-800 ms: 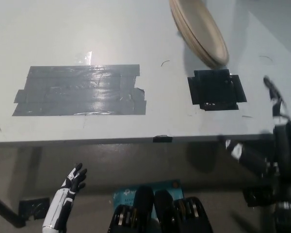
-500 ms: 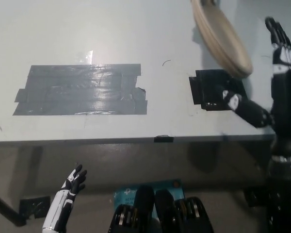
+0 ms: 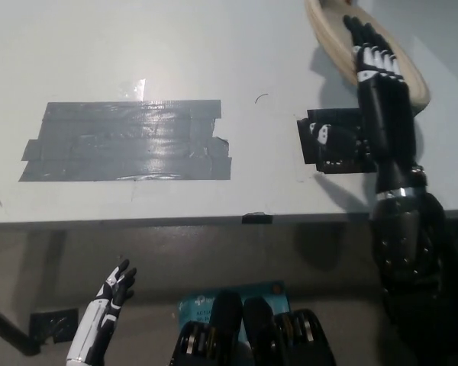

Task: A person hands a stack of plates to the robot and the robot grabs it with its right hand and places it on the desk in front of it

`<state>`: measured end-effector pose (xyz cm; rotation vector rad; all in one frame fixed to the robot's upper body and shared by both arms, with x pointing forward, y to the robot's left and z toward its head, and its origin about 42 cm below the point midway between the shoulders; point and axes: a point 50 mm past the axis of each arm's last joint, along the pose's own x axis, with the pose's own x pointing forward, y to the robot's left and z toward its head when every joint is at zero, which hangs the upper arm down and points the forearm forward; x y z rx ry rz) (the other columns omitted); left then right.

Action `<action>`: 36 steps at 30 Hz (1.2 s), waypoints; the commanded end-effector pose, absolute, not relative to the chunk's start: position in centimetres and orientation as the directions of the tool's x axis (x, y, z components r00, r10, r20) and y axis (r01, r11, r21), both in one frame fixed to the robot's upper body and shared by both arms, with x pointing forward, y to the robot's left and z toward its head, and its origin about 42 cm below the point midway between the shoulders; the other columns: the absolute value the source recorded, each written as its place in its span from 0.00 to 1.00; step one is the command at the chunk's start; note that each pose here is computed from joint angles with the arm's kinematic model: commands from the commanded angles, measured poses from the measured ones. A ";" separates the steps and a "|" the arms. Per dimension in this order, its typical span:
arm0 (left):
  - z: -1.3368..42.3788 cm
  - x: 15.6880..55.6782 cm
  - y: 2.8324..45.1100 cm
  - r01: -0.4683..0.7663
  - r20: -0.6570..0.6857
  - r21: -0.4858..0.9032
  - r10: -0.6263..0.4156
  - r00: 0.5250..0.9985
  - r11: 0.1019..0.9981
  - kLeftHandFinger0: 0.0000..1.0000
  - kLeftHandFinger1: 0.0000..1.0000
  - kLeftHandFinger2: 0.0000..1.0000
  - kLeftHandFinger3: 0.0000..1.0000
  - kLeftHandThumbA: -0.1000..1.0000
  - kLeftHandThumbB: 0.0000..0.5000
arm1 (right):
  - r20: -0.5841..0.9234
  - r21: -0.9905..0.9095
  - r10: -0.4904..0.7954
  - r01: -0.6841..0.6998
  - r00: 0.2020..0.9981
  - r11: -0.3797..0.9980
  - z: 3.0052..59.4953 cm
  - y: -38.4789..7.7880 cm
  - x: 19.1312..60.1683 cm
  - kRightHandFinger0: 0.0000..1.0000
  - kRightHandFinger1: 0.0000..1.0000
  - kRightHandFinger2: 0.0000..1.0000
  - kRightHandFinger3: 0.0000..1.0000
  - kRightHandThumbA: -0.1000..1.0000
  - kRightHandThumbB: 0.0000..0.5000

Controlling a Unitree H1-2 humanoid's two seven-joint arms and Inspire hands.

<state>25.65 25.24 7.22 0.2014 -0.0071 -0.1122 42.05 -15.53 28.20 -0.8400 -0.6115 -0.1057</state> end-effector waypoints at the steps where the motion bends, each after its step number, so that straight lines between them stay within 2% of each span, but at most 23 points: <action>1: 8.4 26.1 25.4 0.111 0.060 0.218 -0.127 0.990 0.970 1.00 1.00 1.00 1.00 0.97 0.50 | 0.568 -0.687 0.137 0.376 0.812 0.622 30.3 -15.5 44.2 1.00 1.00 1.00 1.00 1.00 0.97; 6: 8.4 26.1 25.6 0.108 0.053 0.208 -0.121 0.991 0.972 1.00 1.00 1.00 1.00 0.97 0.51 | 0.559 -0.714 0.080 0.431 0.825 0.552 30.0 -16.0 46.1 1.00 1.00 1.00 1.00 0.96 1.00; 7: 8.4 26.1 25.6 0.107 0.053 0.213 -0.121 0.991 0.971 1.00 1.00 1.00 1.00 0.97 0.49 | 0.563 -0.717 0.061 0.450 0.825 0.533 29.9 -16.2 46.5 1.00 1.00 1.00 1.00 0.91 1.00; 9: 8.5 26.1 25.7 0.110 0.058 0.214 -0.125 0.990 0.971 1.00 1.00 1.00 1.00 0.97 0.49 | 0.570 -0.720 0.037 0.477 0.821 0.505 29.9 -16.5 47.0 1.00 1.00 1.00 1.00 0.88 1.00; 10: 8.5 26.2 25.7 0.113 0.060 0.209 -0.128 0.990 0.971 1.00 1.00 1.00 1.00 0.97 0.49 | 0.579 -0.725 0.021 0.502 0.815 0.472 29.8 -16.8 47.3 1.00 1.00 1.00 1.00 0.83 0.98; 12: 8.5 26.2 25.7 0.113 0.059 0.207 -0.128 0.990 0.972 1.00 1.00 1.00 1.00 0.96 0.49 | 0.588 -0.722 0.014 0.518 0.809 0.459 29.8 -17.0 47.5 1.00 1.00 1.00 1.00 0.81 0.98; 14: 8.6 26.1 25.7 0.114 0.060 0.211 -0.129 0.990 0.971 1.00 1.00 1.00 1.00 0.96 0.47 | 0.621 -0.700 -0.009 0.560 0.784 0.443 29.7 -17.3 47.8 1.00 1.00 1.00 1.00 0.67 0.95; 17: 8.5 26.1 25.7 0.110 0.059 0.205 -0.124 0.990 0.973 1.00 1.00 1.00 1.00 0.96 0.48 | 0.664 -0.690 -0.030 0.628 0.747 0.360 29.9 -17.9 48.3 1.00 1.00 1.00 1.00 0.64 0.93; 18: 8.5 26.1 25.7 0.110 0.060 0.207 -0.124 0.990 0.972 1.00 1.00 1.00 1.00 0.96 0.47 | 0.666 -0.687 -0.033 0.630 0.745 0.362 29.9 -18.0 48.4 0.97 1.00 1.00 1.00 0.62 0.91; 19: 8.5 26.1 25.7 0.110 0.058 0.209 -0.124 0.991 0.972 1.00 1.00 1.00 1.00 0.96 0.47 | 0.648 -0.687 -0.037 0.605 0.761 0.401 30.1 -18.5 48.6 0.22 0.16 0.19 0.39 0.55 0.65; 20: 8.6 26.1 25.7 0.111 0.057 0.210 -0.126 0.990 0.971 1.00 1.00 1.00 1.00 0.96 0.48 | 0.644 -0.687 -0.034 0.598 0.764 0.413 30.2 -18.7 48.6 0.04 0.03 0.04 0.24 0.54 0.62; 21: 8.6 26.2 25.7 0.112 0.057 0.211 -0.127 0.990 0.971 1.00 1.00 1.00 1.00 0.96 0.47 | 0.646 -0.689 -0.027 0.597 0.763 0.411 30.2 -18.8 48.6 0.01 0.01 0.01 0.15 0.53 0.53; 22: 8.7 26.3 25.7 0.113 0.059 0.212 -0.128 0.990 0.971 1.00 1.00 1.00 1.00 0.96 0.47 | 0.649 -0.689 -0.019 0.598 0.761 0.408 30.3 -18.9 48.5 0.00 0.00 0.00 0.11 0.53 0.48; 24: 8.8 26.5 25.5 0.111 0.059 0.216 -0.127 0.990 0.970 1.00 1.00 1.00 1.00 0.96 0.47 | 0.660 -0.675 0.002 0.592 0.751 0.441 30.4 -18.8 48.3 0.00 0.00 0.00 0.13 0.64 0.31; 25: 8.8 26.5 25.5 0.112 0.060 0.214 -0.128 0.990 0.970 1.00 1.00 1.00 1.00 0.96 0.47 | 0.668 -0.667 0.007 0.595 0.744 0.447 30.5 -18.7 48.2 0.00 0.00 0.02 0.10 0.68 0.29; 26: 8.8 26.5 25.6 0.112 0.061 0.213 -0.128 0.990 0.971 1.00 1.00 1.00 1.00 0.96 0.47 | 0.672 -0.664 0.008 0.597 0.741 0.450 30.5 -18.6 48.1 0.00 0.00 0.05 0.09 0.68 0.28; 27: 8.8 26.4 25.6 0.114 0.061 0.210 -0.129 0.990 0.971 1.00 1.00 1.00 1.00 0.96 0.47 | 0.679 -0.652 0.004 0.601 0.734 0.463 30.4 -18.4 48.0 0.00 0.00 0.05 0.05 0.70 0.30; 29: 8.8 26.4 25.6 0.113 0.066 0.210 -0.129 0.989 0.971 1.00 1.00 1.00 1.00 0.95 0.45 | 0.711 -0.617 0.012 0.616 0.703 0.489 30.6 -18.1 47.7 0.00 0.00 0.04 0.01 0.70 0.26; 36: 8.8 26.7 25.6 0.116 0.062 0.198 -0.131 0.989 0.973 1.00 1.00 1.00 1.00 0.94 0.49 | 0.765 -0.560 0.025 0.645 0.644 0.521 31.5 -18.1 47.2 0.00 0.00 0.03 0.01 0.75 0.16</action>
